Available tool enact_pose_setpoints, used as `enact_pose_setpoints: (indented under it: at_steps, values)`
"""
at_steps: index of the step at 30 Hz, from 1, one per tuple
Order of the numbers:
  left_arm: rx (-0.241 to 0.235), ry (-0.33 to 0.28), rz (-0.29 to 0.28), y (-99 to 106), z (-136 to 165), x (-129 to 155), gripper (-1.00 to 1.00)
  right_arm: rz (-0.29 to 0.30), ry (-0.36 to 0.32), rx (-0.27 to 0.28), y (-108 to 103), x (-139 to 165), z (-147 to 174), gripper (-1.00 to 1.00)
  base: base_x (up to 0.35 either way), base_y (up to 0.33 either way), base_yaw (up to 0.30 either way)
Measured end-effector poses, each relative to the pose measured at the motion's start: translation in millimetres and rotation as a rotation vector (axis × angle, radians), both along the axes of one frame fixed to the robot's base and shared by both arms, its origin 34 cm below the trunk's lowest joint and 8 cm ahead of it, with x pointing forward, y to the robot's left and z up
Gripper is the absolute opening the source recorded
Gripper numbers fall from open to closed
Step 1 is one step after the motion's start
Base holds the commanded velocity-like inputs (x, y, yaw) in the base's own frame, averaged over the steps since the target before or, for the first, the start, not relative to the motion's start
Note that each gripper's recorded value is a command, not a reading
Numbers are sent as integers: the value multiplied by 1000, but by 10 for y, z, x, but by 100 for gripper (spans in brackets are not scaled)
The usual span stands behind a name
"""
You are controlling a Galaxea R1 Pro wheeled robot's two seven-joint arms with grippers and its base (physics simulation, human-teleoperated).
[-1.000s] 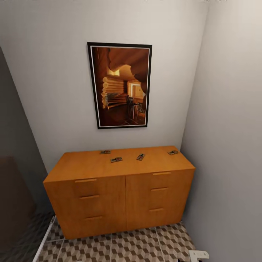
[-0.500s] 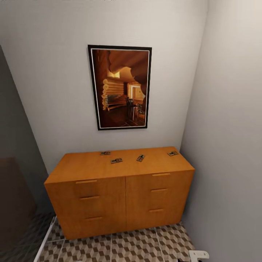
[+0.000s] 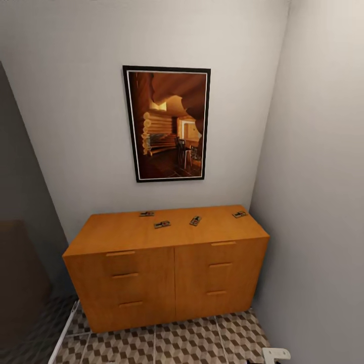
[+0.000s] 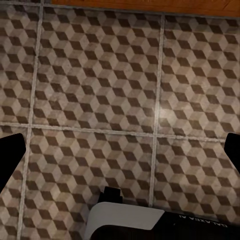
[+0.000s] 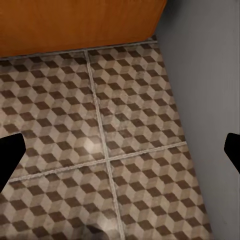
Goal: Take the four mousetraps from the cabinet in the bathroom and place them on the bathroom floor. Make sure all four end up on the same floor surface, and ensure that at least two of them are either under or directly next to the same bathroom sink.
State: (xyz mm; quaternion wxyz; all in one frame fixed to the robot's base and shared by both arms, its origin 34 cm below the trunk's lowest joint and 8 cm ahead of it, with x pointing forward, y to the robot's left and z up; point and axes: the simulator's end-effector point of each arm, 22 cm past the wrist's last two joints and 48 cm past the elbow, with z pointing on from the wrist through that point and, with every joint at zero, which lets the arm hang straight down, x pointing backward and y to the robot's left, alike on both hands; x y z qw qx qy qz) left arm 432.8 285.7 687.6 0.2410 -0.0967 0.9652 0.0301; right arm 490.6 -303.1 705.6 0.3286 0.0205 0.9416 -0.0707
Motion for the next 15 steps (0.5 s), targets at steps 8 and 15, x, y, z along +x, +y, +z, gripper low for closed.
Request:
enact_pose_setpoints:
  at_steps: [8, 15]
  values:
    - [0, 1, 0, -1, 65, -30, 100, 0, 0, 1, 3, -30, 65, 100, 0, 0, 0]
    - [2, 2, 1, 3, 117, -60, 100, 0, 0, 0, -2, -57, 118, 100, 0, 0, 0]
